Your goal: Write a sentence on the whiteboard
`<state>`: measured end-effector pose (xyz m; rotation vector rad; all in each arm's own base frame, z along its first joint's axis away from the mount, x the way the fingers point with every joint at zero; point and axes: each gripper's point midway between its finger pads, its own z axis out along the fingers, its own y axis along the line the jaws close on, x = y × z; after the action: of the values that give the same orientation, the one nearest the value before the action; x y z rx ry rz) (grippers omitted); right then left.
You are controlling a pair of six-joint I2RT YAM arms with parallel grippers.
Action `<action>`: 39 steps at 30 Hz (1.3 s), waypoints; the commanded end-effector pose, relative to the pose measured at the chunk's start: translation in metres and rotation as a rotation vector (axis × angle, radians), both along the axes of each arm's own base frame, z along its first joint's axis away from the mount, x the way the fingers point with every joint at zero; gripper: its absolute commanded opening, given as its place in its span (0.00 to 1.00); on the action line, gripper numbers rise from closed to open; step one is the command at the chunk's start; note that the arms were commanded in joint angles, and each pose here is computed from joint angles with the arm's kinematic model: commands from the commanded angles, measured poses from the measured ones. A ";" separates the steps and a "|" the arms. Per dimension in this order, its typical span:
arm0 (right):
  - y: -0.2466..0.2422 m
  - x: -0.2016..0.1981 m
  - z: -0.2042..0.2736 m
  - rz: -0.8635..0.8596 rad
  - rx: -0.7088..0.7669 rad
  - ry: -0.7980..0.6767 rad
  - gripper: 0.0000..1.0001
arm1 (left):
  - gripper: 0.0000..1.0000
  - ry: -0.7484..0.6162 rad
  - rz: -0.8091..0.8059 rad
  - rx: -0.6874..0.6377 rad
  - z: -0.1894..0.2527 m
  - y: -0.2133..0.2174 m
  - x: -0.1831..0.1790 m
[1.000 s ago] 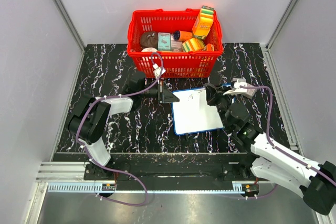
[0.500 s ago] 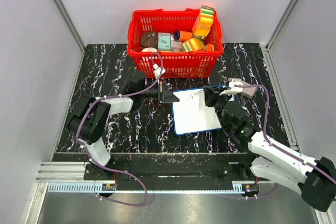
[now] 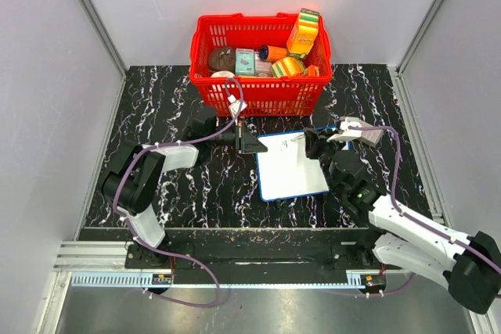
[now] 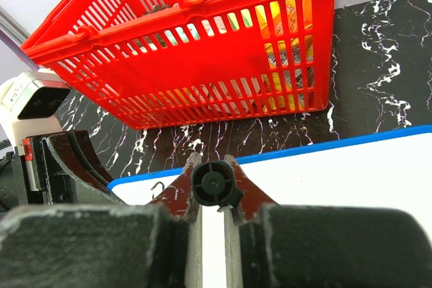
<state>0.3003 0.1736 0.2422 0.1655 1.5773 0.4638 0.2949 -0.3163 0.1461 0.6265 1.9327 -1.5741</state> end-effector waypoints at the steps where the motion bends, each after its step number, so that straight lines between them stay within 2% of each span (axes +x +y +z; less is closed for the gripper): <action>1: -0.002 0.003 0.004 -0.032 0.015 -0.005 0.00 | 0.00 -0.137 0.002 -0.003 0.007 -0.002 0.013; 14: 0.007 -0.002 -0.005 0.031 0.015 0.016 0.00 | 0.00 -0.138 0.001 -0.004 0.008 -0.003 0.013; 29: -0.001 -0.015 -0.037 0.036 0.007 0.093 0.00 | 0.00 -0.137 -0.001 -0.002 0.007 -0.003 0.012; 39: -0.005 -0.008 -0.015 -0.005 0.005 0.044 0.00 | 0.00 -0.139 0.000 -0.002 0.007 -0.003 0.013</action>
<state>0.2880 0.1733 0.2221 0.1850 1.6239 0.5246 0.2949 -0.3162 0.1456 0.6250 1.9350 -1.5743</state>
